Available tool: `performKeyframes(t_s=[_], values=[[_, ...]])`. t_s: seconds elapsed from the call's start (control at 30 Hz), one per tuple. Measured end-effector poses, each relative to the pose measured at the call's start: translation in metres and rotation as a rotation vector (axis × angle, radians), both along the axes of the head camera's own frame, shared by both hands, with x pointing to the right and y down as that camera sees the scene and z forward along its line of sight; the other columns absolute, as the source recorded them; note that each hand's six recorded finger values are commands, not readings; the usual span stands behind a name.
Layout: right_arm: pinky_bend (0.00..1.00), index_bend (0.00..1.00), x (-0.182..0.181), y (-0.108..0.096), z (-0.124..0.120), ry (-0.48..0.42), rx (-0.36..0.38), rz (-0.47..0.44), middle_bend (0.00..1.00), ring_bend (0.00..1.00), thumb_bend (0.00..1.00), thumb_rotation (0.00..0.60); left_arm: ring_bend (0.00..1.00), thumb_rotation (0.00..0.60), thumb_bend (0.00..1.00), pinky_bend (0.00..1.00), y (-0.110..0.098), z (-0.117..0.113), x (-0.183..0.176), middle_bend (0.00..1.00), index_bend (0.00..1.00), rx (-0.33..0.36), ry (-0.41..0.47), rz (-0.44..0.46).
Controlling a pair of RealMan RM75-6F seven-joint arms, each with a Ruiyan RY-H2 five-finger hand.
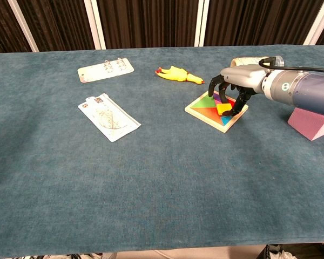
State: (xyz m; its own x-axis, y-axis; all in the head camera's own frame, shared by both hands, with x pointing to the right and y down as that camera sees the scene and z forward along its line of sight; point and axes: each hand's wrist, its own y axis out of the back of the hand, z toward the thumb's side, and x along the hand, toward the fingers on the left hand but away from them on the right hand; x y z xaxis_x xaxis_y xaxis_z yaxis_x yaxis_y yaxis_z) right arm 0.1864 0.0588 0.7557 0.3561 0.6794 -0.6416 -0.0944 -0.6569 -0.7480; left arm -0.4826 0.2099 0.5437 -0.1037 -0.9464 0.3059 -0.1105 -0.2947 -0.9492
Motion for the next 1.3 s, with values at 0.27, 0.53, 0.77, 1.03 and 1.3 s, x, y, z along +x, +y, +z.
performKeyframes(t_s=[0.27, 0.53, 0.77, 1.03, 1.3], values=[[0.22, 0.3, 0.0005, 0.0001, 0.0003, 0.002, 0.0, 0.002, 0.45, 0.21, 0.22, 0.6, 0.0, 0.6, 0.23, 0.0, 0.0001, -0.0007, -0.0001, 0.04, 0.15, 0.002, -0.002, 0.0], [0.22, 0.3, 0.0019, -0.0016, -0.0005, 0.005, 0.005, 0.006, 0.45, 0.21, 0.22, 0.6, 0.0, 0.6, 0.23, 0.0, -0.0002, -0.0003, -0.0001, 0.04, 0.15, 0.001, -0.001, 0.001], [0.22, 0.3, 0.0023, -0.0005, 0.0004, 0.006, 0.004, 0.007, 0.45, 0.21, 0.22, 0.6, 0.0, 0.6, 0.23, 0.0, -0.0004, -0.0006, -0.0005, 0.04, 0.15, 0.004, -0.001, -0.002], [0.22, 0.3, 0.0014, -0.0007, 0.0, 0.0, 0.005, 0.009, 0.43, 0.21, 0.22, 0.6, 0.0, 0.6, 0.23, 0.0, -0.0006, 0.0001, -0.0007, 0.04, 0.15, 0.001, -0.002, -0.002], [0.22, 0.3, 0.0016, 0.0006, 0.002, 0.006, -0.003, 0.007, 0.41, 0.2, 0.22, 0.6, 0.0, 0.6, 0.23, 0.0, -0.0008, -0.0003, -0.001, 0.04, 0.15, 0.003, -0.003, -0.003]])
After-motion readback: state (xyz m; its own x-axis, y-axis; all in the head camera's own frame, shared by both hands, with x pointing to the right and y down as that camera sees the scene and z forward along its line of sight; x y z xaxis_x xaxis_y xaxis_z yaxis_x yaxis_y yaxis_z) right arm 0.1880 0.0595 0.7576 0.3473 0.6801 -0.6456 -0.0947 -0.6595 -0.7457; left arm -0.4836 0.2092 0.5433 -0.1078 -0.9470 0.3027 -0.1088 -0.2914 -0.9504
